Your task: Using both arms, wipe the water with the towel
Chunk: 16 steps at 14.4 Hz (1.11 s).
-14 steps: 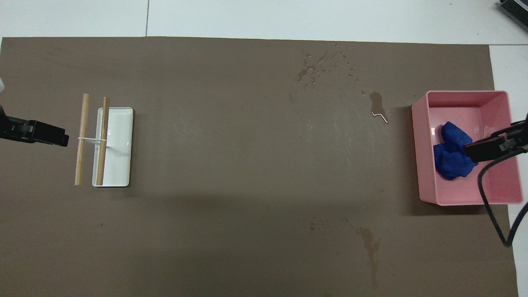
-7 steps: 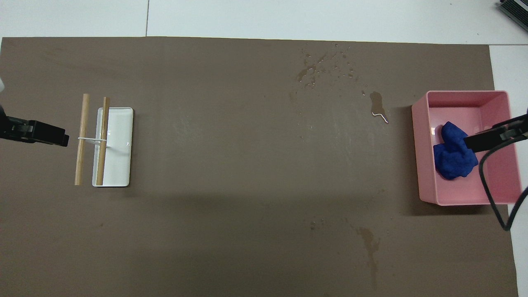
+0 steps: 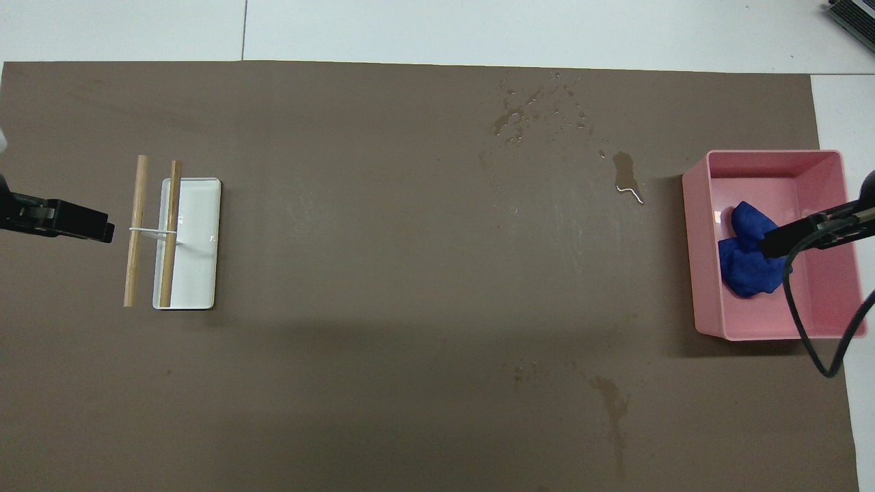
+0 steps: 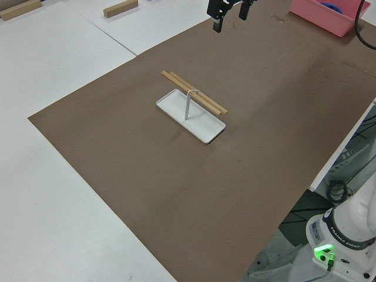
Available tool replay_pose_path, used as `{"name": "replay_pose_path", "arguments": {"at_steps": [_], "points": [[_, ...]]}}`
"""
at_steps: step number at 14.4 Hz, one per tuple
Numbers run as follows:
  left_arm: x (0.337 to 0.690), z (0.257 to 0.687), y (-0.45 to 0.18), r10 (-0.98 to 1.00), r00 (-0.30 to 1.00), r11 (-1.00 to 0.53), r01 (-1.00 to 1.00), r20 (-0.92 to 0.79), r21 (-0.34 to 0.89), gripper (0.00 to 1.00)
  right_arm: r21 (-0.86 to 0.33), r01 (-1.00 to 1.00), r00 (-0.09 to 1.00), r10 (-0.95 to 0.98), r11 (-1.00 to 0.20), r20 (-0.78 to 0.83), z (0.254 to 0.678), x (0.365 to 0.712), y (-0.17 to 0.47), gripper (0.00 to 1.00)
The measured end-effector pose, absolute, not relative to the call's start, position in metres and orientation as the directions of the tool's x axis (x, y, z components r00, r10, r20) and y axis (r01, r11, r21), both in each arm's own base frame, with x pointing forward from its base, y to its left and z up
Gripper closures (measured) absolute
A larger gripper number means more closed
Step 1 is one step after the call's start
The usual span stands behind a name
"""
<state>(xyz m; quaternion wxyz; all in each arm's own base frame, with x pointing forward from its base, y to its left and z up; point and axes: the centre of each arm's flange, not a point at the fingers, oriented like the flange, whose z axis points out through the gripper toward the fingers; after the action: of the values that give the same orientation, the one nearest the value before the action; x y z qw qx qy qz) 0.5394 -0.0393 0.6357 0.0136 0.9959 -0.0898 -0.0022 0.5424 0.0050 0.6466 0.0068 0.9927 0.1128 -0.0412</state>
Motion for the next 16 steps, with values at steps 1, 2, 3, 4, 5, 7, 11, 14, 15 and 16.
{"name": "replay_pose_path", "arguments": {"at_steps": [1,2,3,4,5,7,11,14,15,16], "points": [[0.5394,0.6357,-0.0393,-0.179,0.984,-0.984,-0.179,-0.002,0.027,0.00,0.004,0.221,0.972,0.220,-0.975,-0.085,0.6456,0.5424,0.0030,0.00],[0.5395,0.6357,-0.0393,-0.179,0.984,-0.983,-0.179,-0.002,0.027,0.00,0.003,0.218,0.972,0.216,-0.976,-0.087,0.6448,0.5424,0.0011,0.00],[0.5395,0.6357,-0.0393,-0.179,0.984,-0.984,-0.179,-0.002,0.027,0.00,0.003,0.214,0.973,0.213,-0.977,-0.088,0.6442,0.5424,-0.0007,0.00],[0.5394,0.6357,-0.0393,-0.179,0.984,-0.983,-0.179,-0.002,0.027,0.00,0.002,0.213,0.973,0.212,-0.977,-0.089,0.6440,0.5423,-0.0016,0.00],[0.5395,0.6357,-0.0393,-0.179,0.984,-0.984,-0.179,-0.002,0.027,0.00,0.002,0.213,0.973,0.212,-0.977,-0.089,0.6438,0.5423,-0.0015,0.00],[0.5395,0.6357,-0.0393,-0.179,0.984,-0.984,-0.179,-0.002,0.027,0.00,0.002,0.215,0.973,0.214,-0.977,-0.089,0.6438,0.5421,-0.0006,0.00],[0.5395,0.6357,-0.0393,-0.179,0.984,-0.984,-0.179,-0.002,0.027,0.00,0.002,0.215,0.973,0.214,-0.977,-0.090,0.6436,0.5419,-0.0004,0.00],[0.5395,0.6357,-0.0393,-0.179,0.984,-0.984,-0.179,-0.002,0.027,0.00,0.002,0.214,0.973,0.213,-0.977,-0.090,0.6435,0.5419,-0.0007,0.00],[0.5395,0.6357,-0.0393,-0.179,0.984,-0.984,-0.179,-0.002,0.027,0.00,0.002,0.213,0.973,0.212,-0.977,-0.089,0.6437,0.5419,-0.0017,0.00],[0.5395,0.6357,-0.0393,-0.179,0.984,-0.984,-0.179,-0.002,0.027,0.00,0.002,0.208,0.974,0.207,-0.978,-0.087,0.6439,0.5421,-0.0049,0.00]]}}
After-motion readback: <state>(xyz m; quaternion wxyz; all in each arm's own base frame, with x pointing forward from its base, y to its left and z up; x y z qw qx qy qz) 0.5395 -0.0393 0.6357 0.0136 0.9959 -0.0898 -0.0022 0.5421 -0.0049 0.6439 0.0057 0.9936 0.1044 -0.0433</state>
